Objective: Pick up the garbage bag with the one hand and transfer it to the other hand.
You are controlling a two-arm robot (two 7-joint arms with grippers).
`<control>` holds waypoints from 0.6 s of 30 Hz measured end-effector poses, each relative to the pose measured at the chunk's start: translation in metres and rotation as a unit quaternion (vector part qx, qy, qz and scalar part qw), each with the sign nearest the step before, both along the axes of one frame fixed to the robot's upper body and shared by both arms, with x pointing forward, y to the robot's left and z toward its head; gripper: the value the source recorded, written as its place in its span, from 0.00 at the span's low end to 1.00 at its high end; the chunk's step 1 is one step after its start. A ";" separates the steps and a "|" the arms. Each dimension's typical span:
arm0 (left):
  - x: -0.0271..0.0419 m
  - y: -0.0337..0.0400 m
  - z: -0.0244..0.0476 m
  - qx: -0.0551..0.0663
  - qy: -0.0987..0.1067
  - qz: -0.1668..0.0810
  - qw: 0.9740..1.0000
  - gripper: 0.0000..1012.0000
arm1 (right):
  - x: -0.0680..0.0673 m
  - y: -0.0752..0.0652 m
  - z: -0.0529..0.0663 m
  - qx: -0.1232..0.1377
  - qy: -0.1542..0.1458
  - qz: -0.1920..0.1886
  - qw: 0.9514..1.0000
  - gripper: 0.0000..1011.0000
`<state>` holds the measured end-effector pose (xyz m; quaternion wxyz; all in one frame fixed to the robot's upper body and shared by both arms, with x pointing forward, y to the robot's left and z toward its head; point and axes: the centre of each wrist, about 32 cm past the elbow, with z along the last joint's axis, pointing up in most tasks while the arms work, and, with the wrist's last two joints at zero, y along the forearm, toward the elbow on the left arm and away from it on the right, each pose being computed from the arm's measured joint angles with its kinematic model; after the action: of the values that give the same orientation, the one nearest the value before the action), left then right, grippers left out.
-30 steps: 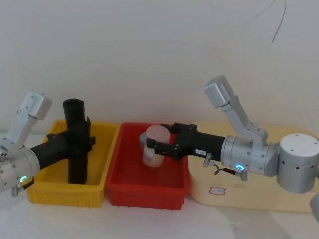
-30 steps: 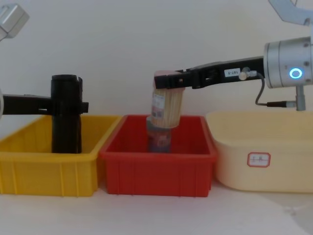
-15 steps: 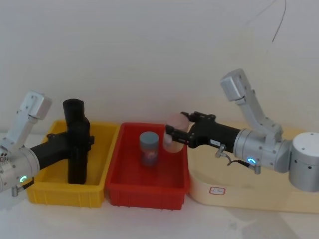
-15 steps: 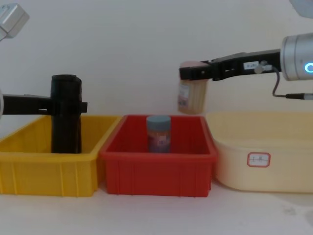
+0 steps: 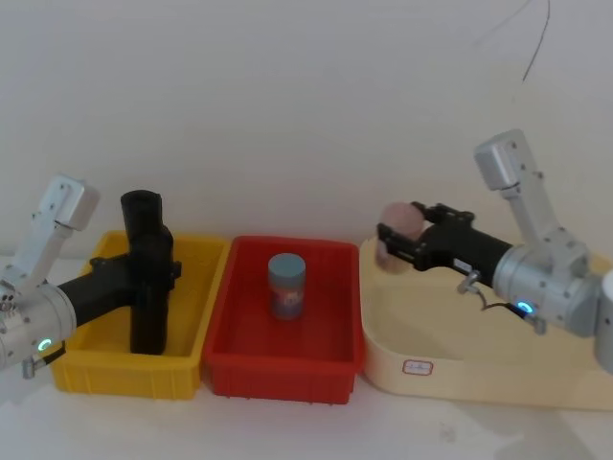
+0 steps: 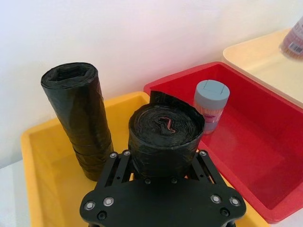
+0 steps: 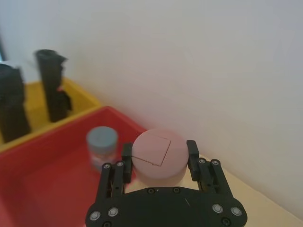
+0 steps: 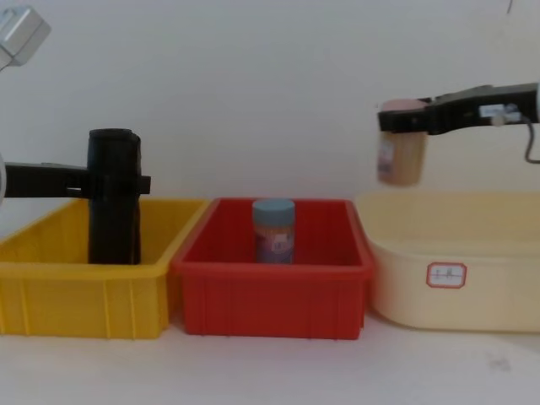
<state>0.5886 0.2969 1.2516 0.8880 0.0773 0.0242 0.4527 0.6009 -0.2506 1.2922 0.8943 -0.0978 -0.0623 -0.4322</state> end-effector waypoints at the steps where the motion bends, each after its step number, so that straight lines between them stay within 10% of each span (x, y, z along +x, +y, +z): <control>1: 0.0000 0.0000 0.0000 0.000 0.000 0.000 1.000 0.43 | -0.001 -0.002 0.000 -0.001 -0.001 -0.006 1.000 0.64; 18: 0.0000 0.0000 0.0000 0.000 0.000 0.000 1.000 0.43 | -0.021 -0.049 -0.013 -0.008 -0.003 -0.141 0.990 0.64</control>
<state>0.5886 0.2969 1.2516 0.8880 0.0773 0.0242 0.4527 0.5804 -0.2999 1.2790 0.8237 -0.1116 -0.0541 -0.5534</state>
